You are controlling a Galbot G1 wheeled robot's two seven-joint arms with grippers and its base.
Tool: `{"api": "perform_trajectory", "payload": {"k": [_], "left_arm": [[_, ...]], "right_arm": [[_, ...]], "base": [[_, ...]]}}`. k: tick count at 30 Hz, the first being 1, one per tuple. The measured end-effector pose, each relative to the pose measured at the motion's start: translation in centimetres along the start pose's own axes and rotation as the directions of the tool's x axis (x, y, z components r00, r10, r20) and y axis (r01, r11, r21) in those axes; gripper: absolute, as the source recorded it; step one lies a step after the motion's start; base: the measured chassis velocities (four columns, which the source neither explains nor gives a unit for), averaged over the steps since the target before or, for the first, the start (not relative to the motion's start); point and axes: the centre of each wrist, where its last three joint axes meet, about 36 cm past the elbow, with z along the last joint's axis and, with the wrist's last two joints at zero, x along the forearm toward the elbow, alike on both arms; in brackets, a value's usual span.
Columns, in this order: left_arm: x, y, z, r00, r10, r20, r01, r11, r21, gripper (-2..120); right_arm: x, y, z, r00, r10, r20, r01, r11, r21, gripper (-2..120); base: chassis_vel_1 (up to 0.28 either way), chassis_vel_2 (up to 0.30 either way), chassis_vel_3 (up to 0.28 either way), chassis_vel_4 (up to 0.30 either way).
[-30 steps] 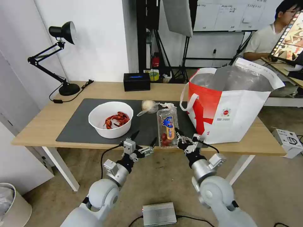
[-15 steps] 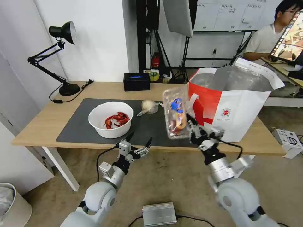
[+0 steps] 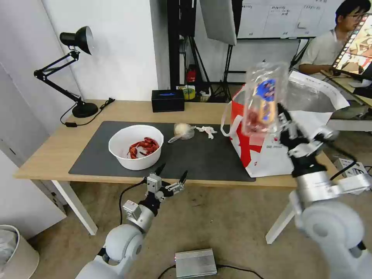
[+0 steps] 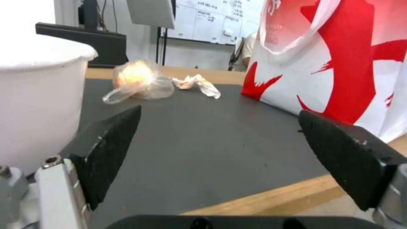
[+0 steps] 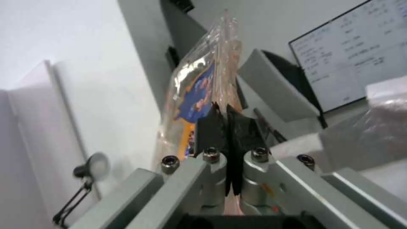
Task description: Pick up the trash from the table and place it into the takeout bag.
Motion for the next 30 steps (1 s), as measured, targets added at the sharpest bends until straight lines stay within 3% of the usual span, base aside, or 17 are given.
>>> {"api": "perform_trajectory", "payload": {"k": [14,21,30], "left_arm": [[0.7,0.2,0.4,1.0,-0.02,-0.007,0.02,1.0,-0.001,100],[1.2,0.2,0.5,0.999,-0.031,-0.012,0.031,1.0,0.0,100],[1.3,0.3,0.6,0.999,-0.034,-0.013,0.034,0.999,-0.001,100]], "right_arm": [[-5.8,-3.0,-3.3,0.987,0.155,0.05,-0.15,0.985,-0.084,0],[-8.4,-4.3,-3.7,0.955,0.296,0.007,-0.29,0.938,-0.189,0],[-10.4,-4.8,-4.2,0.917,0.395,-0.045,-0.394,0.886,-0.244,0]], "base": [[0.0,0.0,0.0,0.0],[0.0,0.0,0.0,0.0],[0.0,0.0,0.0,0.0]]}}
